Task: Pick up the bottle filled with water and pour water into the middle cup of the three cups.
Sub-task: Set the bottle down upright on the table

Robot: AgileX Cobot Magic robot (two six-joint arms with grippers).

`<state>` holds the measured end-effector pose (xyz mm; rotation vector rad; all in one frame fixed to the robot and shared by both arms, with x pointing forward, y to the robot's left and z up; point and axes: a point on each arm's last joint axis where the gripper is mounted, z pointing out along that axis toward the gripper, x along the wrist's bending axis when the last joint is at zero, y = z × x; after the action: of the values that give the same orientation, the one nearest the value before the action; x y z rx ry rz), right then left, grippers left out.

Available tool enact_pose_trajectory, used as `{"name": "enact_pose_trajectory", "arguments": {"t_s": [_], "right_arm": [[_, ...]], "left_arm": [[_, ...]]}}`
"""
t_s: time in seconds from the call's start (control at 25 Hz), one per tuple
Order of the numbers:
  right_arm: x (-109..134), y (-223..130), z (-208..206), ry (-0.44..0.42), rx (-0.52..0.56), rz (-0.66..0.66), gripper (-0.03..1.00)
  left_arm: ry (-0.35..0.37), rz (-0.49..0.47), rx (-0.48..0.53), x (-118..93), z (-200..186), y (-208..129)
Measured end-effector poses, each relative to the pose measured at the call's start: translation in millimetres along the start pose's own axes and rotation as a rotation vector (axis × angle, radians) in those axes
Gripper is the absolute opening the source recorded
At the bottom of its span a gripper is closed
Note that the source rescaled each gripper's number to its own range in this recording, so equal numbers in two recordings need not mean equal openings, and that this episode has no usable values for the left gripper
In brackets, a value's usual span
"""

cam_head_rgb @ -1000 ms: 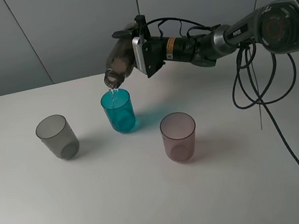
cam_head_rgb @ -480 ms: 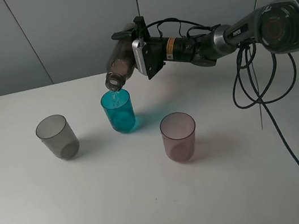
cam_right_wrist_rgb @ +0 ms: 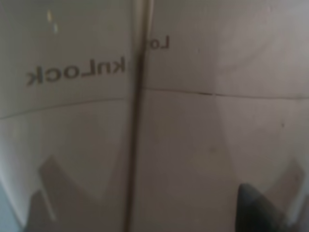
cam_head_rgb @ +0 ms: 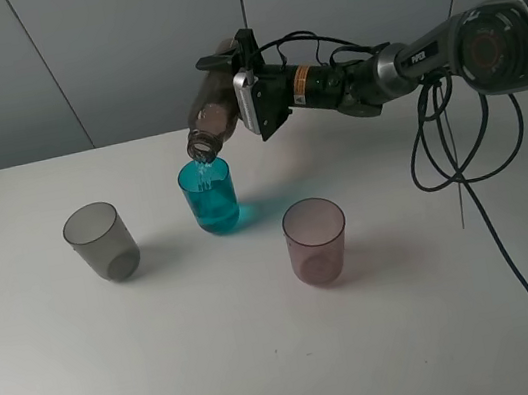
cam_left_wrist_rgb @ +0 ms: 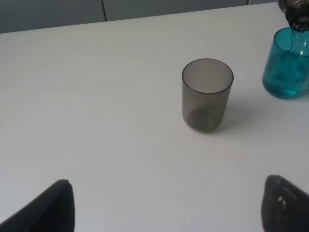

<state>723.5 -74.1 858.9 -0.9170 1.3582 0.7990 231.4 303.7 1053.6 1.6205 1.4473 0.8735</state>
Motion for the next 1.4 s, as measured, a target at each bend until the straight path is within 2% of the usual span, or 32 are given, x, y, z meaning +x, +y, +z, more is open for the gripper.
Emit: {"name": "enact_pose_trajectory", "arguments": {"t_s": [1.4], "right_arm": [[-6.5,-1.0,0.6,-0.009,-0.001,-0.062,0.0]], "left_arm": [[0.0,0.0,0.0,0.0,0.0,0.0]]}}
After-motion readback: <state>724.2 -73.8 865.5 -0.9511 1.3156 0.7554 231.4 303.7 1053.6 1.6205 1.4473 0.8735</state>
